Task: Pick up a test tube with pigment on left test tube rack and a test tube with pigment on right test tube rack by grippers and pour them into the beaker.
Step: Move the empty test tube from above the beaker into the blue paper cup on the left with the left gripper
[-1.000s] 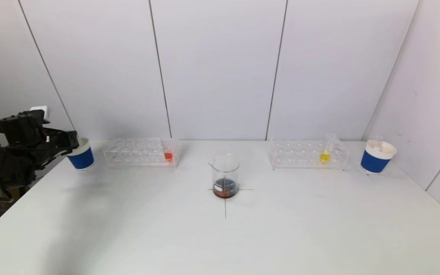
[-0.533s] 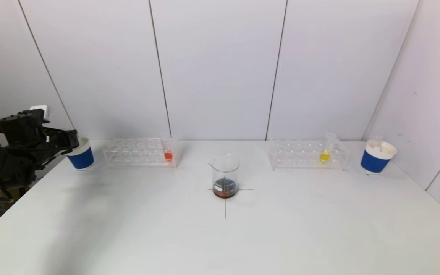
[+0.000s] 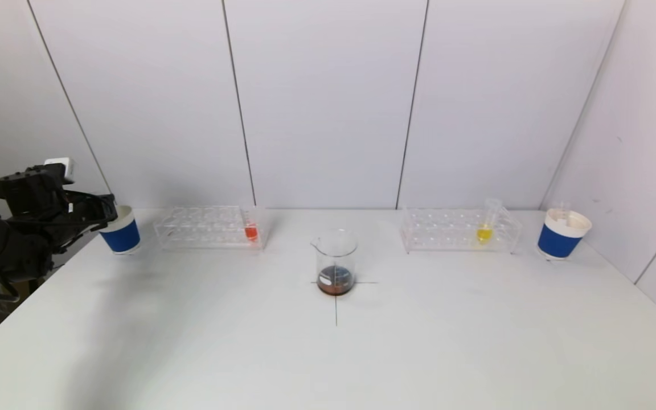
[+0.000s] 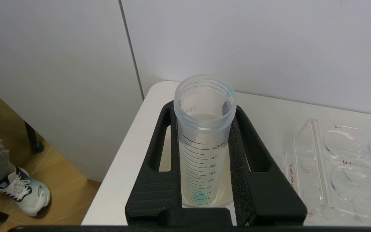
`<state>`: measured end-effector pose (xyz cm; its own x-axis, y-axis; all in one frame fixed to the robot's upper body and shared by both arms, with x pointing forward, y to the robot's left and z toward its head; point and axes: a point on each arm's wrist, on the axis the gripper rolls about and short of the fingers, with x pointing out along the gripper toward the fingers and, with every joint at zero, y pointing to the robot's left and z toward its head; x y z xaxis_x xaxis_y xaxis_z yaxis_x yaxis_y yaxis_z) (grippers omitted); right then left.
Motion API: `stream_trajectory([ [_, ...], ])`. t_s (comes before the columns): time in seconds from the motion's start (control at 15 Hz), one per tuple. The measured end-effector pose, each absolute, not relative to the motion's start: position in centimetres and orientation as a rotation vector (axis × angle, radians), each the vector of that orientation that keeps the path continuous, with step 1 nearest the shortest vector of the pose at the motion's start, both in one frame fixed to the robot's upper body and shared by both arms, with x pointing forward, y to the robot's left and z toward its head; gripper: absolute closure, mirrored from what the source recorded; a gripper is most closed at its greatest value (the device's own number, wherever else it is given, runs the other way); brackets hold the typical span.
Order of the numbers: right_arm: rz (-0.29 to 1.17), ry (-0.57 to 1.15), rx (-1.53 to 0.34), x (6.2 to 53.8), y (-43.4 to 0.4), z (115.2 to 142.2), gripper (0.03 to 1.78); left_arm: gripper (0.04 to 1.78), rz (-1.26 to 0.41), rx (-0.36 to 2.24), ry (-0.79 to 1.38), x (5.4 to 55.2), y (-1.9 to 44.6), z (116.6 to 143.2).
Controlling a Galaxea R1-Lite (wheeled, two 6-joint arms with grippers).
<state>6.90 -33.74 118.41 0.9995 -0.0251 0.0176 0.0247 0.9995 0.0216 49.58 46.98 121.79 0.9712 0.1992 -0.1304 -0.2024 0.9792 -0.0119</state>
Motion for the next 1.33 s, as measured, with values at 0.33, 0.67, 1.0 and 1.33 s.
stream_trajectory([
  [0.33,-0.024,-0.018,0.021,6.90,-33.74,118.41,0.04,1.30,0.201,-0.029,0.127,49.56,46.97,121.72],
  [0.67,-0.024,-0.018,0.022,6.90,-33.74,118.41,0.04,0.66,0.203,-0.026,0.121,49.57,46.98,121.76],
  [1.0,-0.025,-0.018,0.022,6.90,-33.74,118.41,0.04,0.10,0.203,-0.026,0.121,49.58,47.00,121.75],
  [1.33,-0.025,-0.018,0.022,6.90,-33.74,118.41,0.04,0.06,0.204,-0.025,0.122,49.58,47.05,121.70],
])
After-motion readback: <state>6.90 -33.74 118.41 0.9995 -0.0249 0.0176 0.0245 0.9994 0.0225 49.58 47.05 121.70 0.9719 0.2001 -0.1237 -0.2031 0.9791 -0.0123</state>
